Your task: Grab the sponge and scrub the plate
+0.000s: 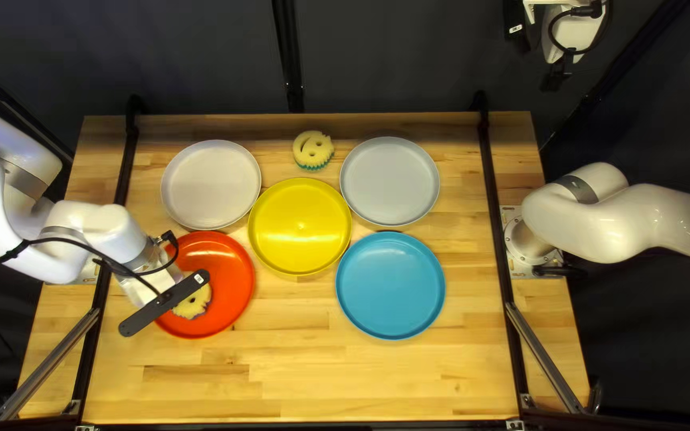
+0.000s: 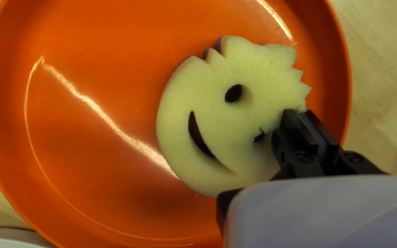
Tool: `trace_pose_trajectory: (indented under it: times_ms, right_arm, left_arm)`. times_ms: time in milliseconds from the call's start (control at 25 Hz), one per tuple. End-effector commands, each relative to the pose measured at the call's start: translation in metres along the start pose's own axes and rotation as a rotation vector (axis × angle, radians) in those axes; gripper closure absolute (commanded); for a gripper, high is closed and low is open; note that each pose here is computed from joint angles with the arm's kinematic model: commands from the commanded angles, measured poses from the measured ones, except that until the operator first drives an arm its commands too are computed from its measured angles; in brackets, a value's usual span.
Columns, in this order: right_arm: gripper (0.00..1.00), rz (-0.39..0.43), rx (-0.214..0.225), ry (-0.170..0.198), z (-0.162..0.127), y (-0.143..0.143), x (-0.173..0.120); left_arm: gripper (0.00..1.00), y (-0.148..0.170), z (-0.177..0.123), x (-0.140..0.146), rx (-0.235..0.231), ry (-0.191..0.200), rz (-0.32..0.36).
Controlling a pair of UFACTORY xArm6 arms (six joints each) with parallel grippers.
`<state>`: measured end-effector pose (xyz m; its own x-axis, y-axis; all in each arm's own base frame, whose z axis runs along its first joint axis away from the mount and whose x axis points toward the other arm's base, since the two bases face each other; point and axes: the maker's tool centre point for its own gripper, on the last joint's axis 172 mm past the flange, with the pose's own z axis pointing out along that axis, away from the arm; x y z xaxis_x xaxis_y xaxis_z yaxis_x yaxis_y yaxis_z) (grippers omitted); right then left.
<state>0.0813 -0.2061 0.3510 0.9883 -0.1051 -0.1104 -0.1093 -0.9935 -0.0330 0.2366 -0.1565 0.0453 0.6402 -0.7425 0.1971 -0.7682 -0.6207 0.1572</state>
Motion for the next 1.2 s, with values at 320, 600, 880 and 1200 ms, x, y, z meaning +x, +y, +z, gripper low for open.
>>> trace_pose_trajectory:
  times_ms: [320,600,880,1200]
  right_arm:
    - [0.00,0.000,0.000,0.000,0.000,0.000,0.000]
    - [0.00,0.000,0.000,0.000,0.000,0.000,0.000]
    - [0.00,0.000,0.000,0.000,0.000,0.000,0.000]
    - [0.00,0.000,0.000,0.000,0.000,0.000,0.000]
  left_arm:
    - [1.00,-0.029,-0.013,-0.048,0.009,0.001,-0.044]
    - [1.00,-0.041,-0.012,-0.050,0.014,0.012,-0.045]
    - [1.00,-0.040,0.000,-0.006,0.024,0.015,-0.016]
    - [1.00,-0.047,-0.006,0.030,0.043,0.000,0.013]
